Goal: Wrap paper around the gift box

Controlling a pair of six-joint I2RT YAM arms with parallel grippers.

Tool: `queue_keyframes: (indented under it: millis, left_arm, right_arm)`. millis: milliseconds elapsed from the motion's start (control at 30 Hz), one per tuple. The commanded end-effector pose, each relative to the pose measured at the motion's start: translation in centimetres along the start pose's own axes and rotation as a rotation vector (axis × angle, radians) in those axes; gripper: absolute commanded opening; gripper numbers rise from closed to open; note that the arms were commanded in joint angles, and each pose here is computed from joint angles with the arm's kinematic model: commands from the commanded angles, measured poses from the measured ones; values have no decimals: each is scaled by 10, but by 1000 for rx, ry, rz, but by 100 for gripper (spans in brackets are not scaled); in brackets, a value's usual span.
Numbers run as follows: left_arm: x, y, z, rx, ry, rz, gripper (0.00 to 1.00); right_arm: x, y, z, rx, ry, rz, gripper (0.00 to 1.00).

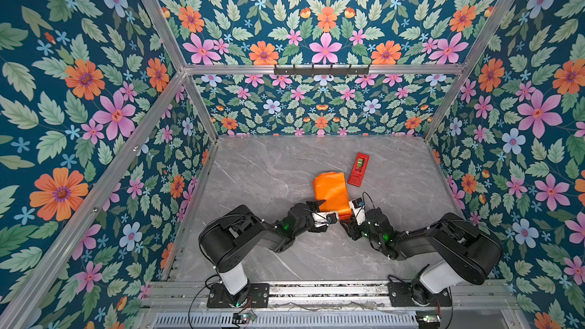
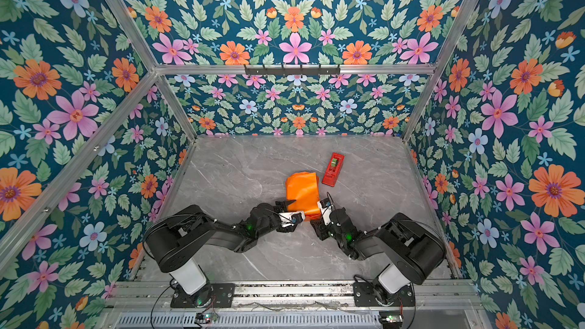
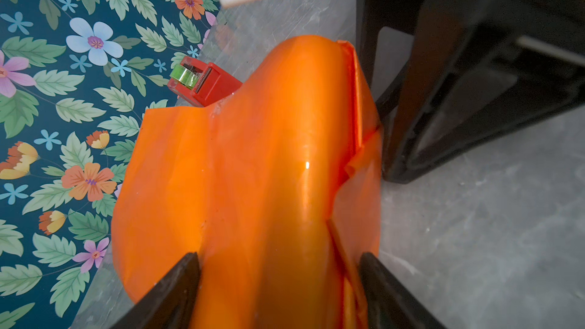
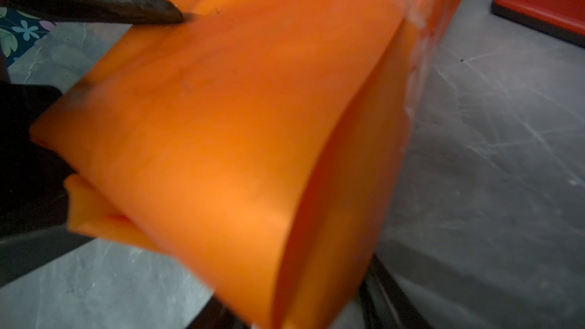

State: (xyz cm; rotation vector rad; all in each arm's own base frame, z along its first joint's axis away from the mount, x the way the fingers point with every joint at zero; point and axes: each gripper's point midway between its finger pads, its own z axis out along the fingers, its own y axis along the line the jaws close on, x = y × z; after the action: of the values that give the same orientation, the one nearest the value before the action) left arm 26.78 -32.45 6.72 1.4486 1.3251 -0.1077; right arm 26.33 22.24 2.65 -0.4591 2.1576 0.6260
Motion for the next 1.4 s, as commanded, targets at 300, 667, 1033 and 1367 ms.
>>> queue_keyframes:
  millis: [300, 667, 1033, 1367]
  left_arm:
    - [19, -18, -1, 72, 70, -2, 75]
    - [20, -21, -1, 90, 71, -1, 75]
    - [20, -20, 0, 87, 75, 1, 75]
    - [20, -18, 1, 79, 83, -3, 75]
  right_arm:
    - [-14, -2, -6, 25, -32, 21, 68]
    - [-31, 0, -10, 10, -76, 61, 73]
    - [-25, -5, -31, 9, -26, 163, 75]
    - [-83, -17, -91, -1, -42, 378, 76]
